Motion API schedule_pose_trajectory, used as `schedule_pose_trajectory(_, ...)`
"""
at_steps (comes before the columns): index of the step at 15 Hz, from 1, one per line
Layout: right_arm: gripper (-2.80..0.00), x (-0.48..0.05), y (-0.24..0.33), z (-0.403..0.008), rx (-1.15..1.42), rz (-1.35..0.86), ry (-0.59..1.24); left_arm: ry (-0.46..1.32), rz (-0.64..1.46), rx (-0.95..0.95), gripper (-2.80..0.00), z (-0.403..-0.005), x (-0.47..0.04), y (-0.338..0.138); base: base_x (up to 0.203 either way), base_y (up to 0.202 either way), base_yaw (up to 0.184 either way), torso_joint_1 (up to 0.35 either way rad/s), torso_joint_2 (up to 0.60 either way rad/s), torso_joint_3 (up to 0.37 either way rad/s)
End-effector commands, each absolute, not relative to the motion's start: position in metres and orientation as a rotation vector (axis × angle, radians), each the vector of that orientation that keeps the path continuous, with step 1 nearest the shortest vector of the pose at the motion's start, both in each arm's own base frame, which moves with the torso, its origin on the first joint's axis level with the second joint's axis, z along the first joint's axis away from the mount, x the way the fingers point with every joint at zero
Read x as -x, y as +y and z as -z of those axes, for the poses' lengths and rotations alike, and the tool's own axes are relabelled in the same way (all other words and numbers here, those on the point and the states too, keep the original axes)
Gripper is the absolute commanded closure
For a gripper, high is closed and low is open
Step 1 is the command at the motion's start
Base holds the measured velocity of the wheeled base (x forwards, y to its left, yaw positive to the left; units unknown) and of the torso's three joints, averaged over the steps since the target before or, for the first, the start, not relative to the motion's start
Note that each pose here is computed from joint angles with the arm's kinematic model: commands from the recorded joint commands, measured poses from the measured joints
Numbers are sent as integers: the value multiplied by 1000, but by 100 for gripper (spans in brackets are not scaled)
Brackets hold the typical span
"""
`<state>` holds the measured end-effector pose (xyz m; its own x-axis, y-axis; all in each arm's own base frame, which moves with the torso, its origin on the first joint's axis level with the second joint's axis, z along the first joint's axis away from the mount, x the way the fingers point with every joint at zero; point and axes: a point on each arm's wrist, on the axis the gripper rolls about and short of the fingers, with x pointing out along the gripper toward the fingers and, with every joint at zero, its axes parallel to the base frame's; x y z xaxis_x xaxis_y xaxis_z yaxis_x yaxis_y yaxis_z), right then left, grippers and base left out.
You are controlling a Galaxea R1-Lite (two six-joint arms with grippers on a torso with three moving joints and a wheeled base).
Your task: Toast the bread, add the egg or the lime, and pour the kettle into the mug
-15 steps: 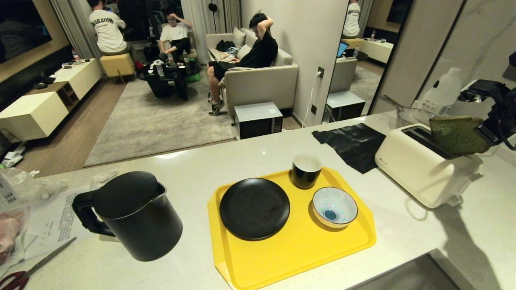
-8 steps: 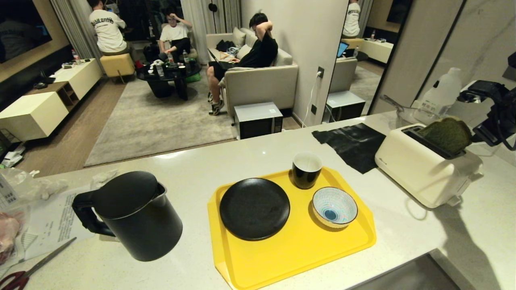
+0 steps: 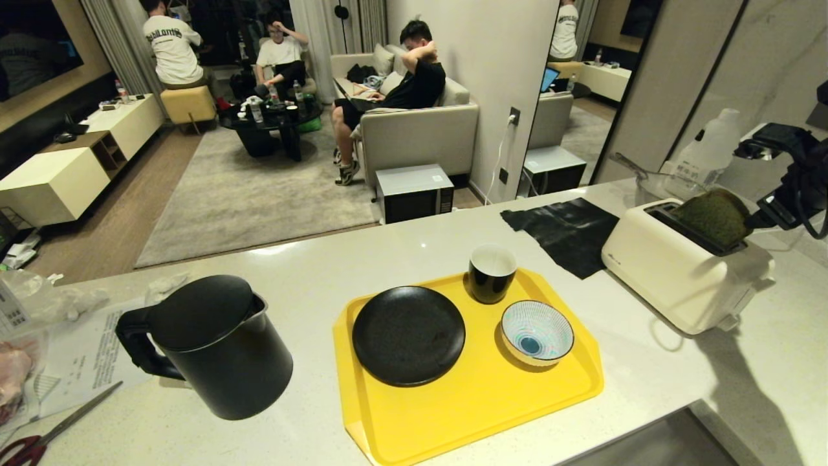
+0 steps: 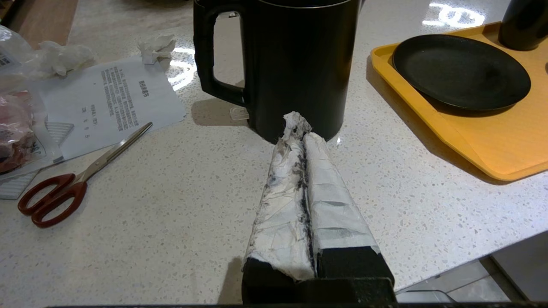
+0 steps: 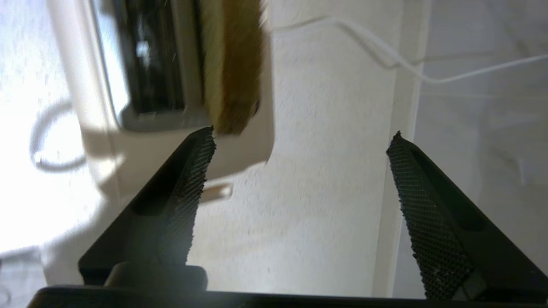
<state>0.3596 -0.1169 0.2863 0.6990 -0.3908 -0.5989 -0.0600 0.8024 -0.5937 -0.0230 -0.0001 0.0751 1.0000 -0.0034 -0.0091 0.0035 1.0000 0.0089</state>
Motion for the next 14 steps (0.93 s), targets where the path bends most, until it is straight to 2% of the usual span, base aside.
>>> schedule_pose_trajectory(1,-280,-362,-117,-287,608,182,748,6,3,-9,0,-75,23,0,0,0,0,0,0,0)
schedule_pose_trajectory(14,-280,-370,-116,-278,595,164,764,6,3,-9,0,-75,23,0,0,0,0,0,0,0)
